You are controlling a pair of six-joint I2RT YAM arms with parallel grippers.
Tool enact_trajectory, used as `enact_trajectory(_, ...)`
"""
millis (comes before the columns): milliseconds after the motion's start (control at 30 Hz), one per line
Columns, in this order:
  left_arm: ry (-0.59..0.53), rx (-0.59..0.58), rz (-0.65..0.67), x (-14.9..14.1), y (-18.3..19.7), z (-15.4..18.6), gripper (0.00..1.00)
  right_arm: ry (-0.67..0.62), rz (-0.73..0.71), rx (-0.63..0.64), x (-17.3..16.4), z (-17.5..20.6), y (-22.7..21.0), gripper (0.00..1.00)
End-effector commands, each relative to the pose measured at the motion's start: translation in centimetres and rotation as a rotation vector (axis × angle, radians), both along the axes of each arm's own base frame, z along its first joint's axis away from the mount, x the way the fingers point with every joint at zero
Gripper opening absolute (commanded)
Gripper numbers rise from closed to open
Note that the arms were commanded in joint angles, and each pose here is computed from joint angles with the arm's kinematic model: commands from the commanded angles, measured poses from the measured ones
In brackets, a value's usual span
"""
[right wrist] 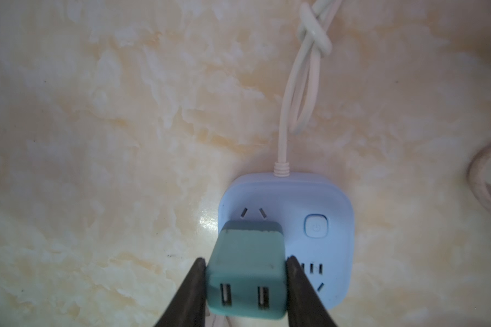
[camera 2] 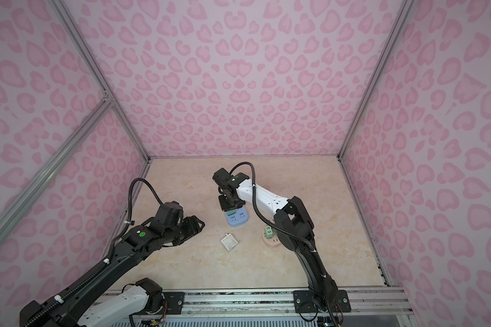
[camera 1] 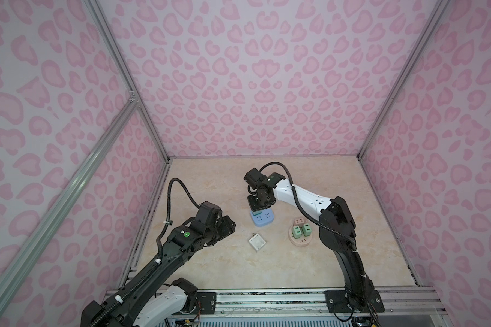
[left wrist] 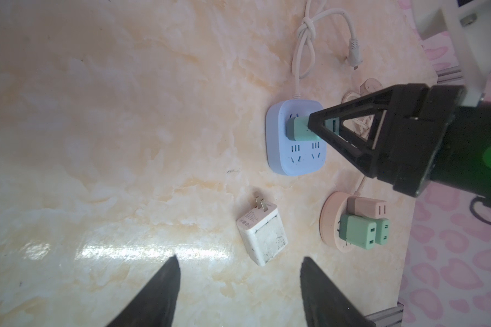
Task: Insert plugs into power strip
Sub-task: Insert the plug into the socket.
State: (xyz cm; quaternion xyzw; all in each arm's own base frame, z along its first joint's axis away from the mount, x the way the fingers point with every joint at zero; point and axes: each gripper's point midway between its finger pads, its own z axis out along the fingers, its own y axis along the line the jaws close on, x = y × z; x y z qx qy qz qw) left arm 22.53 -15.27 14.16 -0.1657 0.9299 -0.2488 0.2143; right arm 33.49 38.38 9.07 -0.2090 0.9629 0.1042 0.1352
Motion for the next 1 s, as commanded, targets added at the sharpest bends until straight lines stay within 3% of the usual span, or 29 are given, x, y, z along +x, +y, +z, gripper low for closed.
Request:
enact_trajectory(0, -0.009, 0.021, -0.003, 0.2, 0.2, -0.3, 0.69, 0.038, 0.002, -0.032, -0.8, -1.1, -0.4, 0.0)
enact_trajectory(467, 0.003, 0.027, -0.003, 0.2, 0.2, -0.9, 0.69, 0.109, -0.032, -0.093, -2.4, -6.0, -1.7, 0.0)
enact_trajectory(967, 0.009, 0.025, 0.001, 0.1, 0.2, -1.3, 0.7, -0.043, -0.246, -0.066, -2.0, -2.5, -3.6, 0.0)
